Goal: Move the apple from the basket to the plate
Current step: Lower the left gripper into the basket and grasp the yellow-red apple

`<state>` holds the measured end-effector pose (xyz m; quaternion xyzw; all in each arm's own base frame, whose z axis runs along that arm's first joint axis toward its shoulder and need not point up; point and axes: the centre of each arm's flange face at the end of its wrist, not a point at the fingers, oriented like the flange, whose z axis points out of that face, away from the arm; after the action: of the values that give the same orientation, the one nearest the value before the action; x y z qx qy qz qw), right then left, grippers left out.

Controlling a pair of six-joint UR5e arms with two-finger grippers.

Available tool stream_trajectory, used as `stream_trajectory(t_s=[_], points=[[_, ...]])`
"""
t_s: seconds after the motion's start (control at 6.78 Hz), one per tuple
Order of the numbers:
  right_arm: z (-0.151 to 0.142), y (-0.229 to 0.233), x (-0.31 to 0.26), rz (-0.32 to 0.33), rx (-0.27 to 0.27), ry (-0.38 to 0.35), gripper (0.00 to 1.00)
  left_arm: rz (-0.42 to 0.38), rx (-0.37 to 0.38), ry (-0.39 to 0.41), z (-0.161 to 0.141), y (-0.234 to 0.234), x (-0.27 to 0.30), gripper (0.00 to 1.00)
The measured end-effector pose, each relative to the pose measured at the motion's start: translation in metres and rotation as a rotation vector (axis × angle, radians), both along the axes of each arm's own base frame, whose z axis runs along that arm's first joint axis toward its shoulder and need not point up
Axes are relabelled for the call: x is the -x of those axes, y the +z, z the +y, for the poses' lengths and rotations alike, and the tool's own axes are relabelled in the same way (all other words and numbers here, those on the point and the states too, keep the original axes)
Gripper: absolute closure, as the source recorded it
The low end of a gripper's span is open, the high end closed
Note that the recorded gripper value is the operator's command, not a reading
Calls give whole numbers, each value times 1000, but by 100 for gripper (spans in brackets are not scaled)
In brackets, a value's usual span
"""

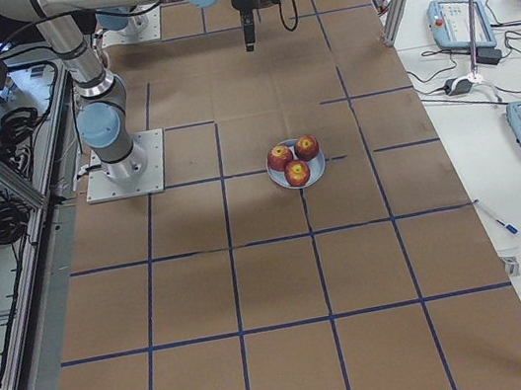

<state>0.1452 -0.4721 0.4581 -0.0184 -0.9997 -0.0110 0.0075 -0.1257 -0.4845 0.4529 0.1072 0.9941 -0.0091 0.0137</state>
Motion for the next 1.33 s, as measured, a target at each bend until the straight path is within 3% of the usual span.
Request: stream_trajectory(t_s=[0.74, 1.18, 1.33], points=[[0, 0, 0, 0, 0, 0, 0, -17, 7, -199, -45, -108, -113, 1], [0, 0, 0, 0, 1, 0, 0, -36, 14, -424, -80, -162, -168, 1], [0, 1, 0, 0, 1, 0, 0, -28, 0, -451, -81, -174, -181, 1]])
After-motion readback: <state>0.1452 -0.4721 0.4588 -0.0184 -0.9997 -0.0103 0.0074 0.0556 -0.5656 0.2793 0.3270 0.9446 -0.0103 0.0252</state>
